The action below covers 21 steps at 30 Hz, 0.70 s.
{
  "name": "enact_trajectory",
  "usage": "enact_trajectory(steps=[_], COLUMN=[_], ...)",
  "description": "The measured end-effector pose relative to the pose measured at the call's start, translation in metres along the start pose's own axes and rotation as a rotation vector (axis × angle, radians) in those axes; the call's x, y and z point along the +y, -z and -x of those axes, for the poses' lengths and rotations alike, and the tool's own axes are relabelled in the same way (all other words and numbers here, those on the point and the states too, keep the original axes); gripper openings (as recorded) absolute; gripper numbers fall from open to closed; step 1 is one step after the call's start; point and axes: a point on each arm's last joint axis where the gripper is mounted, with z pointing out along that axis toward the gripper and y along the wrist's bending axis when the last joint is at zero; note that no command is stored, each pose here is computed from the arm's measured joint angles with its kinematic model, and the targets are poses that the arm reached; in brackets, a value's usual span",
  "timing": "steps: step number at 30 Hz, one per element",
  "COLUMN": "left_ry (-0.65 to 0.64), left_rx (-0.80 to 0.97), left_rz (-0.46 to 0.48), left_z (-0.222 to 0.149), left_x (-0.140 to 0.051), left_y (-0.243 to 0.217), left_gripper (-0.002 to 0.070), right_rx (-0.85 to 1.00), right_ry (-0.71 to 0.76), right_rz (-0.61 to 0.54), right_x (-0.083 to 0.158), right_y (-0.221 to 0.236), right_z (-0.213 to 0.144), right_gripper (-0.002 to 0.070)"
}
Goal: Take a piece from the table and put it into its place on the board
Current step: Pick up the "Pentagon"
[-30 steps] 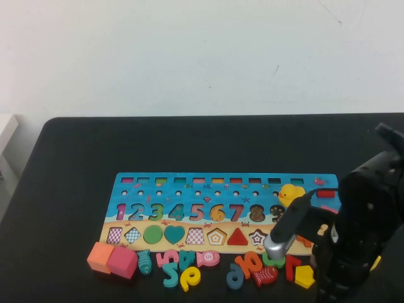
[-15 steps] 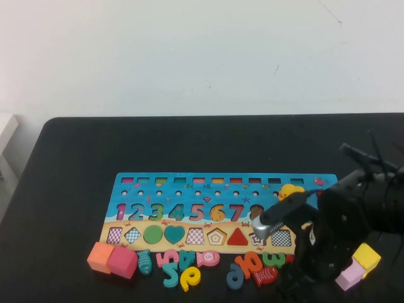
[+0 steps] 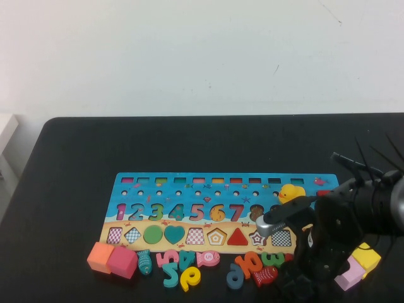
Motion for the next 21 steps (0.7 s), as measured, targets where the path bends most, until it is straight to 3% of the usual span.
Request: enact_trajectory(steps=[21], left_ry=[-0.004], left_rx=[0.002], left_rz=[0.000], left_z=[-0.0002], left_x=[0.0000], left_y=[0.0000], left_gripper=[-0.0001], right_rx=[-0.057], right_ry=[-0.009], right_rz=[-0.011], right_x=[-0.0084], right_y=[-0.0005], right_z=[0.0056], right_gripper=[0.0463])
